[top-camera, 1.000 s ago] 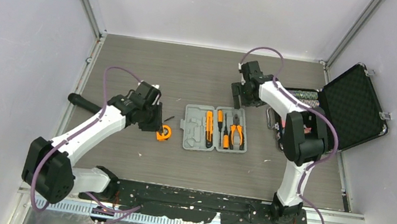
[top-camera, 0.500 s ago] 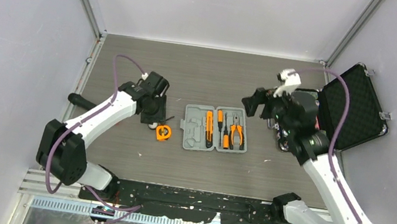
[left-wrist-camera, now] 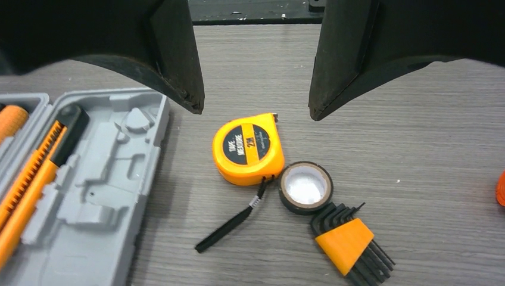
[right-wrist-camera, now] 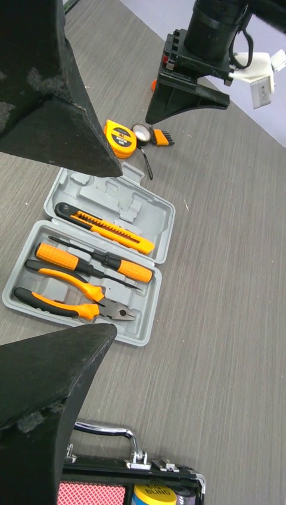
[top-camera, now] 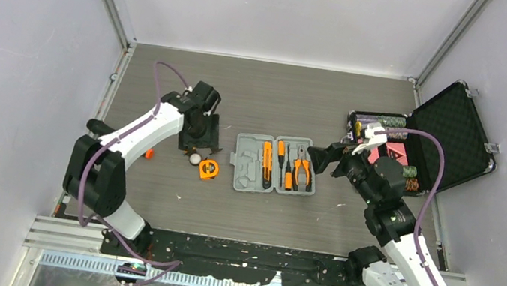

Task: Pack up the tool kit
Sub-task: Pick up the tool from the center of the board, then place the tool in the toolbox.

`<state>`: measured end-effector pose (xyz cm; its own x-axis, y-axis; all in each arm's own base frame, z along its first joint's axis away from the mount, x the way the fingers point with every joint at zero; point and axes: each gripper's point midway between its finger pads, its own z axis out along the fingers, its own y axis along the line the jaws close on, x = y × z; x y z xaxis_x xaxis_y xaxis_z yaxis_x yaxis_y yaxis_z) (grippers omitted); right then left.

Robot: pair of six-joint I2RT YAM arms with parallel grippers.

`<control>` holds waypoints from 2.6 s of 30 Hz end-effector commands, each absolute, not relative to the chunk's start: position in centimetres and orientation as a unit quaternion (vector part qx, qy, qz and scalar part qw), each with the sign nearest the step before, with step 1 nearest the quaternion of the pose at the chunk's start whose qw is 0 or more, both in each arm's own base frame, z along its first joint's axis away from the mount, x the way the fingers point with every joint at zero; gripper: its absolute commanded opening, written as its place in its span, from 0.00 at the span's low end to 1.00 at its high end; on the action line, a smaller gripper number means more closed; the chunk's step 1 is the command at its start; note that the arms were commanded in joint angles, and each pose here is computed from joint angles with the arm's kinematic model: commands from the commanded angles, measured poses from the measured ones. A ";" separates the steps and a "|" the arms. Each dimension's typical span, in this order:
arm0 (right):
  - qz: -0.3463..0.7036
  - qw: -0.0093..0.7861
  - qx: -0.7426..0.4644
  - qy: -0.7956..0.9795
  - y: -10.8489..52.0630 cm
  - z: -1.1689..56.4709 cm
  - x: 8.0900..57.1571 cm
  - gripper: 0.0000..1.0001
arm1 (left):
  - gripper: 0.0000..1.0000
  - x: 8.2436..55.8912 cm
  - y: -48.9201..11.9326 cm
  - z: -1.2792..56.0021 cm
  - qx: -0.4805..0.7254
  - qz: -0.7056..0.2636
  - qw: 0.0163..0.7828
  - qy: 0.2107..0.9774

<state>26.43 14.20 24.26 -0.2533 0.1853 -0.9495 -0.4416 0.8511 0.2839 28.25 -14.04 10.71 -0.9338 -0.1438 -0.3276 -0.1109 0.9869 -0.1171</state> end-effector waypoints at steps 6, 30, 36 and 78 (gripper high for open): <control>0.243 0.636 -0.077 0.728 13.6 25.4 27.6 0.97 | 0.67 31.1 -11.8 7.9 -0.166 -0.031 0.156 0.973; 0.224 0.641 -0.075 0.730 12.9 24.9 27.4 0.97 | 0.58 30.4 -9.9 2.1 -0.310 0.003 0.087 0.947; 0.224 0.642 -0.077 0.729 13.0 24.8 27.3 0.97 | 0.59 30.1 -9.5 2.3 -0.313 0.007 0.094 0.945; 0.476 0.522 -0.450 0.546 31.5 31.1 22.8 0.99 | 0.42 28.0 -24.0 28.2 0.010 -0.571 0.260 0.779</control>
<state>23.65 29.32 25.41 -0.3087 -0.0303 -0.9507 -0.9156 0.2802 0.2884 30.63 -21.53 21.60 -0.8564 -0.3867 -0.3422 0.0728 0.5657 -0.8214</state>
